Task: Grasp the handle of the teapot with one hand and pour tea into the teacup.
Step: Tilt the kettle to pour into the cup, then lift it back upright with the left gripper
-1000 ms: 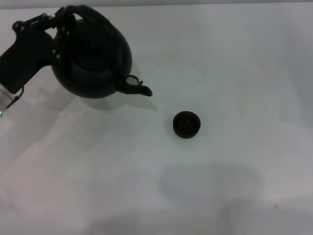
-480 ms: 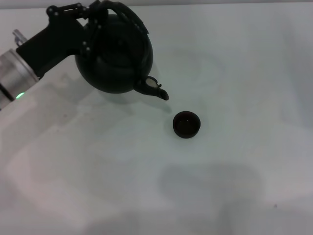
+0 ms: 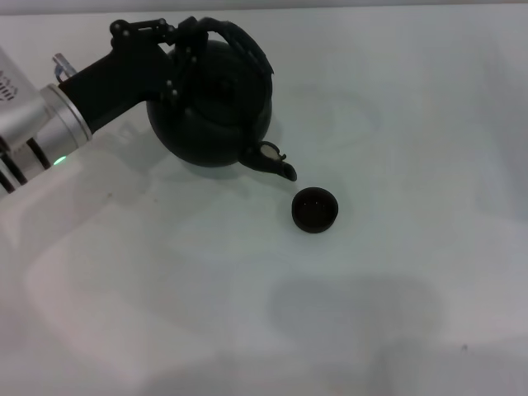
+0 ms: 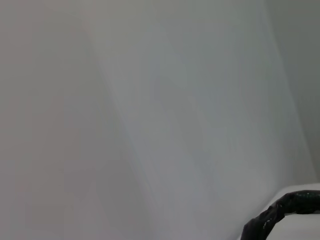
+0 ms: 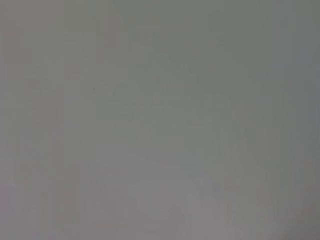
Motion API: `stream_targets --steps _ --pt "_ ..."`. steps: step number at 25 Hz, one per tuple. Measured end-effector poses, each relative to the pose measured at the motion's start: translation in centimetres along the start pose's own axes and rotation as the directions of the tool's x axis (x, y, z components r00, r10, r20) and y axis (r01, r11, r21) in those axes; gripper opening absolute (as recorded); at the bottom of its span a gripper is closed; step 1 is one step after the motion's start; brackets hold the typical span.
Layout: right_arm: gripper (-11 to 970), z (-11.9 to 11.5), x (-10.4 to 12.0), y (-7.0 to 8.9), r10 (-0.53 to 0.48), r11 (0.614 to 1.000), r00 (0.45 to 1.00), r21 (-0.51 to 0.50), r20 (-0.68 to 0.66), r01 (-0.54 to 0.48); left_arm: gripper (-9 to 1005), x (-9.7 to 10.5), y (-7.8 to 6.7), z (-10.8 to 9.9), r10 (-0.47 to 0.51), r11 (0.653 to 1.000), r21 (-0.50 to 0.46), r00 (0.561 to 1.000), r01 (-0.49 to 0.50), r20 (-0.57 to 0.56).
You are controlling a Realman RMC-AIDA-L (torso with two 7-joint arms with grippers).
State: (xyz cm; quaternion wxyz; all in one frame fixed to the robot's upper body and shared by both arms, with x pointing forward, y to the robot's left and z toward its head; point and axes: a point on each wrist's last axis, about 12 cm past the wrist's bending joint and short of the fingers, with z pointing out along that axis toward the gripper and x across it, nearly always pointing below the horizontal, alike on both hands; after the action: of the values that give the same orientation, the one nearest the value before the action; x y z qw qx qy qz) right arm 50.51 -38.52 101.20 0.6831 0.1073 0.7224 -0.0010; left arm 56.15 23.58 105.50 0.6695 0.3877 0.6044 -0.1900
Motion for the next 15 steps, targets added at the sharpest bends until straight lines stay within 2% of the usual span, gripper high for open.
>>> stream_targets --steps 15 --pt "838 -0.1 0.1 0.0 -0.002 1.000 1.000 0.002 -0.007 0.002 133 -0.8 -0.2 2.1 0.059 0.994 0.097 0.998 -0.058 -0.005"
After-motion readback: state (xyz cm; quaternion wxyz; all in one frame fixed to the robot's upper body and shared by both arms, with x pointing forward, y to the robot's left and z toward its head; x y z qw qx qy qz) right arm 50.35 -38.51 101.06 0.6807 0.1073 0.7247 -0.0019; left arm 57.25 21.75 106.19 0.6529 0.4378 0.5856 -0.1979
